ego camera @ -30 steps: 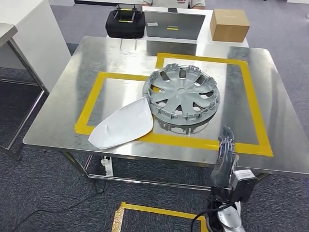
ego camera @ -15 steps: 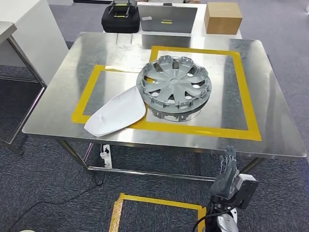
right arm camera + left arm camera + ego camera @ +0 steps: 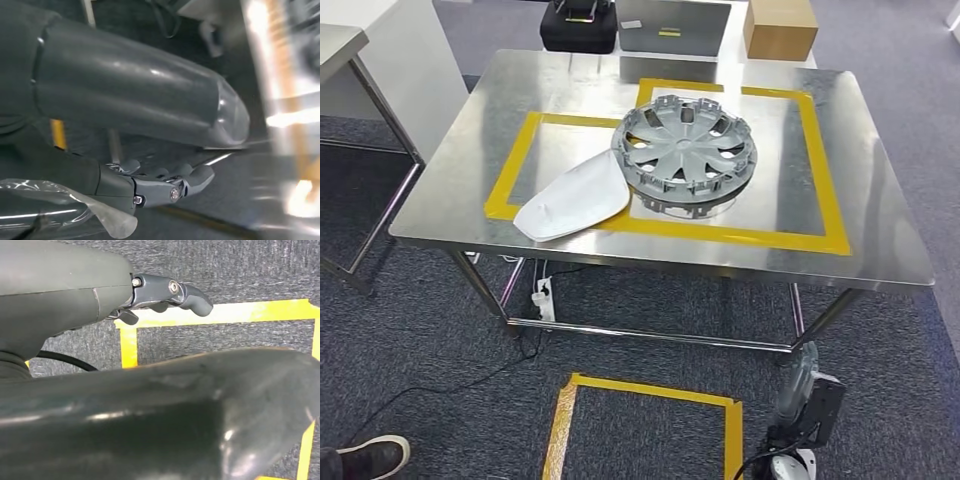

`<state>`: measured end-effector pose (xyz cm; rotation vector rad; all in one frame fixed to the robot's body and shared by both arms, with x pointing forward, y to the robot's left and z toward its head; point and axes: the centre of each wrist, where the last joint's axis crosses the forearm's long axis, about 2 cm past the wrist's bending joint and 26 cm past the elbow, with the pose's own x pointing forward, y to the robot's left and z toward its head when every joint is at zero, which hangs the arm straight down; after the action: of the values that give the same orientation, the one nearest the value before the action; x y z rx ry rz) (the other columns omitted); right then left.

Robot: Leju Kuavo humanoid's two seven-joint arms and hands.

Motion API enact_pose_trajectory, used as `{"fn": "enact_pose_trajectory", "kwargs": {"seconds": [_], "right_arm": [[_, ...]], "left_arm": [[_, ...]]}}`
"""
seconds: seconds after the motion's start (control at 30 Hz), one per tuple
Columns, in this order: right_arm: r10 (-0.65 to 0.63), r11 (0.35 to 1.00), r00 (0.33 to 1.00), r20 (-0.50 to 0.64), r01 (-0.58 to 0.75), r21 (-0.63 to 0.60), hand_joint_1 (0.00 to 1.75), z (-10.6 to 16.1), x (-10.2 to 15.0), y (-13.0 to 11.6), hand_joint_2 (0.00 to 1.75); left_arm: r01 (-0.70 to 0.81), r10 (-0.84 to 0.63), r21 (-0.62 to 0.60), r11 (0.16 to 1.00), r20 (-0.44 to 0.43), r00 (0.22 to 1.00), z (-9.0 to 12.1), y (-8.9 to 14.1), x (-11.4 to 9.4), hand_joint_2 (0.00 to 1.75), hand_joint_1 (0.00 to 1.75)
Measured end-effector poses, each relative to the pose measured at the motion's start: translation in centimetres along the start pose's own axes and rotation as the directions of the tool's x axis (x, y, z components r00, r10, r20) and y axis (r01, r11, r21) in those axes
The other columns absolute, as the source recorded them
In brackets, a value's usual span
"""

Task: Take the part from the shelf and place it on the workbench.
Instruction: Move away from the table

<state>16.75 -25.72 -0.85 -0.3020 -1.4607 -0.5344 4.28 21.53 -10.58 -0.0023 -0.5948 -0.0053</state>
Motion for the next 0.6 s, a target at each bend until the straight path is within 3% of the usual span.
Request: {"fn": "enact_pose_trajectory", "kwargs": {"seconds": [0.13,0.2,0.37,0.6], "right_arm": [[-0.14,0.988,0.954,-0.265,0.118,-0.095,0.0,1.5,-4.1,-2.2,0.0],[-0.158,0.982,0.915,-0.372,0.105,-0.159,0.0,3.1,-6.0,-3.5,0.0],[0.008,0.983,0.806,-0.591,-0.115,-0.144,0.0,7.0,-8.9,-5.7,0.0],[0.342,0.917,0.558,-0.756,-0.373,0.139,0.0,9.2,-9.9,-6.1,0.0]], "left_arm": [[-0.001,0.001,0.0,1.0,-0.008,1.0,0.0,0.0,0.0,0.0,0.0],[0.0,0.0,0.0,1.0,-0.015,1.0,0.1,0.1,-0.2,0.0,0.0],[0.0,0.0,-0.002,1.0,-0.019,1.0,0.1,0.3,-0.4,0.0,0.0],[0.006,-0.006,0.004,1.0,-0.024,1.0,0.1,0.6,-0.3,0.0,0.0]]}}
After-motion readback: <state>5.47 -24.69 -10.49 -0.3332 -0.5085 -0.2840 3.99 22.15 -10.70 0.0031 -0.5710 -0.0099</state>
